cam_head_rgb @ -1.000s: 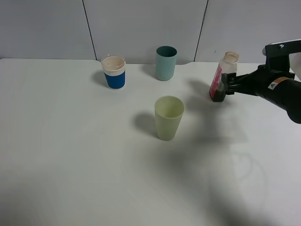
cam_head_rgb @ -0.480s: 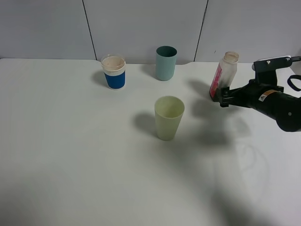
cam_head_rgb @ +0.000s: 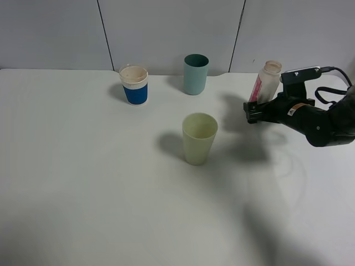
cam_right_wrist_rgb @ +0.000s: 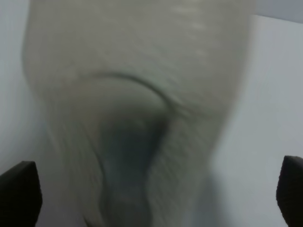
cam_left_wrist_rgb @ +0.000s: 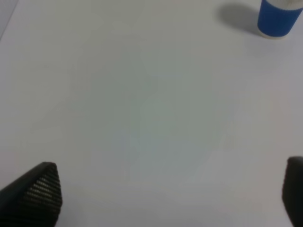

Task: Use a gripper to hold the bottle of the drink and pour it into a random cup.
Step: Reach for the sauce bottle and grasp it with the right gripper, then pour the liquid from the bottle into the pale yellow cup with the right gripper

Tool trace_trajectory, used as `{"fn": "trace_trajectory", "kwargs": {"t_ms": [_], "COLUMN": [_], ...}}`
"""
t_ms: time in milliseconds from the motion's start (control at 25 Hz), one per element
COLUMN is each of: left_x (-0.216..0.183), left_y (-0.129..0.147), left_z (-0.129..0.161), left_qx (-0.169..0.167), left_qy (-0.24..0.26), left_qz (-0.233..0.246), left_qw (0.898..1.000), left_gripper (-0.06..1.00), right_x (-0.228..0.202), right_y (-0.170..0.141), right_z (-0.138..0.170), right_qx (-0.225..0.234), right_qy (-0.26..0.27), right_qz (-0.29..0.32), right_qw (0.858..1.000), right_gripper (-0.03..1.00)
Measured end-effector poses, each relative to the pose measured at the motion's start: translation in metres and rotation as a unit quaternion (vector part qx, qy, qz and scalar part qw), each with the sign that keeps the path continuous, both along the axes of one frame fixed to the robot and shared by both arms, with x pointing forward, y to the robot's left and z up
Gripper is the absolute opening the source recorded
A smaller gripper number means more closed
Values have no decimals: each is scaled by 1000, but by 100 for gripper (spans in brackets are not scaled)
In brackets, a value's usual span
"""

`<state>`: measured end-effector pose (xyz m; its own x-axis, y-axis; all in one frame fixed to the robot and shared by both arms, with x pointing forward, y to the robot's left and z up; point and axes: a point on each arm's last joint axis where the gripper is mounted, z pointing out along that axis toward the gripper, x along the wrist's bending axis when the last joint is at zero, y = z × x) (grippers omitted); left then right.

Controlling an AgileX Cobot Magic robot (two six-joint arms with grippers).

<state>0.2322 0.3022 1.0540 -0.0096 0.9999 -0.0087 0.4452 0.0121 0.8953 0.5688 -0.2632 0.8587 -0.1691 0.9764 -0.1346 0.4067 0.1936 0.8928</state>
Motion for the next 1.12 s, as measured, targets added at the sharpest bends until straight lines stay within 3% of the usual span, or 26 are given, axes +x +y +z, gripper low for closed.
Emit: {"fn": "trace_trajectory", "kwargs": {"t_ms": [440,600,760,800,1120], "left_x": [0,0,0,0,0], "left_y": [0,0,0,0,0], "left_z": [0,0,0,0,0], "left_qx": [0,0,0,0,0], "left_qy": [0,0,0,0,0], "left_qz": [0,0,0,0,0], "left_qw": [1000,1000,1000,1000,1000], "left_gripper": [93,93,93,93,93], "right_x": [20,20,20,20,20], "right_y": [18,18,19,19,19], "right_z": [-6,-5,-5,-5,-5], "right_qx": [4,5,7,8,8], "right_qy": [-23,-31,-32,-33,-32], "right_qz": [28,28,29,29,29], "right_qw": [999,999,999,999,999], "right_gripper": [95,80,41,35,36]}}
